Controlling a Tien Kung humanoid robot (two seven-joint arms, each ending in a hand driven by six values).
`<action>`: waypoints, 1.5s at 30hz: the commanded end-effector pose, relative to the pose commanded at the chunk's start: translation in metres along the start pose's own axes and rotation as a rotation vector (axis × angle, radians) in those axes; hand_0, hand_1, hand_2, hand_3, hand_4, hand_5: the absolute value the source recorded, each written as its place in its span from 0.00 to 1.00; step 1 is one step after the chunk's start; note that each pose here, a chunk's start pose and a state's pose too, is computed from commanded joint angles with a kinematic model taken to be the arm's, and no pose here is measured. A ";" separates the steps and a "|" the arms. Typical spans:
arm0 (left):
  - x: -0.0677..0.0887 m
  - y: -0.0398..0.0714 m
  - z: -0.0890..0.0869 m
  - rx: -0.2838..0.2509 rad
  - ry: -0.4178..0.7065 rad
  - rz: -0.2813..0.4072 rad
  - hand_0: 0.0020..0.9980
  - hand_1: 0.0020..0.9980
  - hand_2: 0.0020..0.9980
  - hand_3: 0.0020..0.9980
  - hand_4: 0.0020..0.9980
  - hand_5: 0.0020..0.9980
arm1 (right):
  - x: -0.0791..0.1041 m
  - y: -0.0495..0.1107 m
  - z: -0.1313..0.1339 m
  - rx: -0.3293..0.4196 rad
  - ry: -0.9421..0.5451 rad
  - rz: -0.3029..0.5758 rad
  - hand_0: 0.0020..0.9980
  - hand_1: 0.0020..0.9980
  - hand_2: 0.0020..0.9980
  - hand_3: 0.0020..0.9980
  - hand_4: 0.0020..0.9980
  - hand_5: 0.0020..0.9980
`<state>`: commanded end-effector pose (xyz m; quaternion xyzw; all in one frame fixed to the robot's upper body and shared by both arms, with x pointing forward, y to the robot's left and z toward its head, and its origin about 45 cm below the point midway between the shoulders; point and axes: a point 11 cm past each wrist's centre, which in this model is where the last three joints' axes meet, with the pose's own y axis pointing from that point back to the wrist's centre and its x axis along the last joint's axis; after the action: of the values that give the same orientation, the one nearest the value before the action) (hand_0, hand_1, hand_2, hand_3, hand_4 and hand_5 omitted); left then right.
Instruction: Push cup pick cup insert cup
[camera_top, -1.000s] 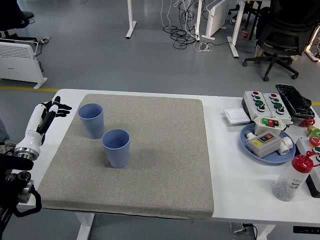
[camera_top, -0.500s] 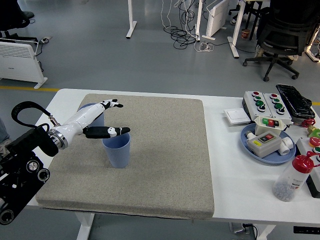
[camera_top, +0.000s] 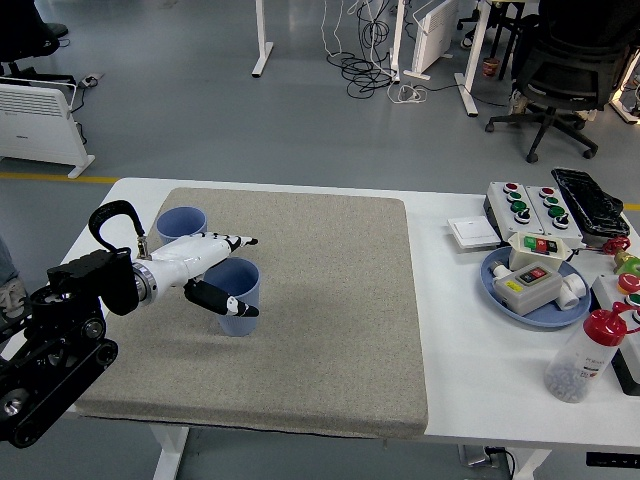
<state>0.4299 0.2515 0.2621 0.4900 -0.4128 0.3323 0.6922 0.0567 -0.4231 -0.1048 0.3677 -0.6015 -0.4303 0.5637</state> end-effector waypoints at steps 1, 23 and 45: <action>-0.001 0.000 0.000 0.003 -0.001 -0.003 0.87 0.91 1.00 1.00 1.00 0.55 | 0.000 0.000 0.000 0.000 0.000 0.000 0.71 0.65 0.70 0.61 0.10 0.47; 0.000 -0.004 -0.002 0.050 -0.094 -0.002 0.48 0.68 0.77 0.80 0.80 0.30 | 0.001 0.000 -0.002 0.003 -0.005 0.003 0.71 0.65 0.70 0.61 0.10 0.47; 0.032 0.010 0.003 -0.008 -0.053 0.056 0.38 0.53 0.57 0.52 0.65 0.17 | 0.001 0.000 -0.002 0.002 -0.006 0.003 0.71 0.65 0.70 0.61 0.10 0.47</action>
<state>0.4348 0.2539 0.2956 0.4841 -0.4458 0.3368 0.6734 0.0583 -0.4241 -0.1043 0.3662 -0.6042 -0.4301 0.5620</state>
